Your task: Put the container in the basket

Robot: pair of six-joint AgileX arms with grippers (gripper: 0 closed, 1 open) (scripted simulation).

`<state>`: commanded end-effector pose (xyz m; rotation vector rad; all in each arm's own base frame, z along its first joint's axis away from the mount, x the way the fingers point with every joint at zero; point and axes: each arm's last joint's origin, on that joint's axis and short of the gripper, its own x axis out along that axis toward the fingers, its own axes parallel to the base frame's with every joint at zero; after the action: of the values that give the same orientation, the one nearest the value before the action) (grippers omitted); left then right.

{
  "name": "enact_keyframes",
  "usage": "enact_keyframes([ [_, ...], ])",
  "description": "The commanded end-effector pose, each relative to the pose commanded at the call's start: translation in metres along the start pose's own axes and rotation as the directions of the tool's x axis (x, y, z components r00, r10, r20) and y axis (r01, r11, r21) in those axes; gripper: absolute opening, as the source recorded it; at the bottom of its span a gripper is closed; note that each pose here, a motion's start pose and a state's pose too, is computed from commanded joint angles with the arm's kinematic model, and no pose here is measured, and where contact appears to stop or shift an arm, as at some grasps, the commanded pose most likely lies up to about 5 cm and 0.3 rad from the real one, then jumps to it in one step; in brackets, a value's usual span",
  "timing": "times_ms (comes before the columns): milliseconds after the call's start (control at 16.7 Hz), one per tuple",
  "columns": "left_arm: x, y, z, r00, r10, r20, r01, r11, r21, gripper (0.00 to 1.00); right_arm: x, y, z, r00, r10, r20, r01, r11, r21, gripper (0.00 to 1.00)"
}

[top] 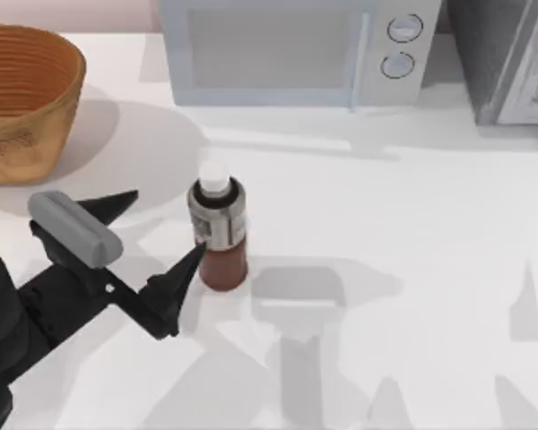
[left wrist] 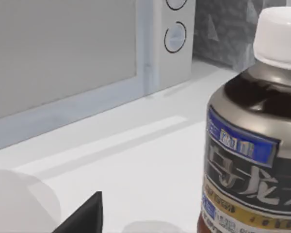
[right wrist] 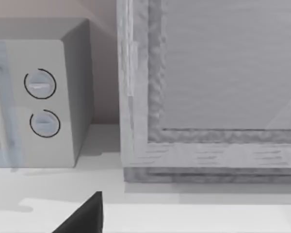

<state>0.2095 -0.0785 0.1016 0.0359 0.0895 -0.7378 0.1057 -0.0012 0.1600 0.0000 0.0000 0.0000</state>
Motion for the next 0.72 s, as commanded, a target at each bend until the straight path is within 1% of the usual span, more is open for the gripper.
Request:
enact_keyframes([
  [180, 0.006, -0.004, -0.013, 0.999, -0.049, -0.006, 0.049, 0.999, 0.005, 1.00, 0.000, 0.000, 0.000, 1.000, 0.000, 0.000, 0.000, 1.000, 0.000, 1.00],
  [300, 0.007, -0.005, -0.017, 0.998, -0.064, -0.007, 0.064, 0.998, 0.007, 1.00, 0.000, 0.000, 0.000, 1.000, 0.000, 0.000, 0.000, 1.000, 0.000, 1.00],
  [600, 0.006, -0.004, -0.018, 0.998, -0.061, -0.011, 0.061, 0.998, 0.005, 1.00, 0.000, 0.000, 0.000, 1.000, 0.000, 0.000, 0.000, 1.000, 0.000, 1.00],
  [720, 0.011, -0.005, -0.018, 0.998, -0.064, -0.009, 0.064, 0.998, 0.006, 1.00, 0.000, 0.000, 0.000, 1.000, 0.000, 0.000, 0.000, 1.000, 0.000, 1.00],
])
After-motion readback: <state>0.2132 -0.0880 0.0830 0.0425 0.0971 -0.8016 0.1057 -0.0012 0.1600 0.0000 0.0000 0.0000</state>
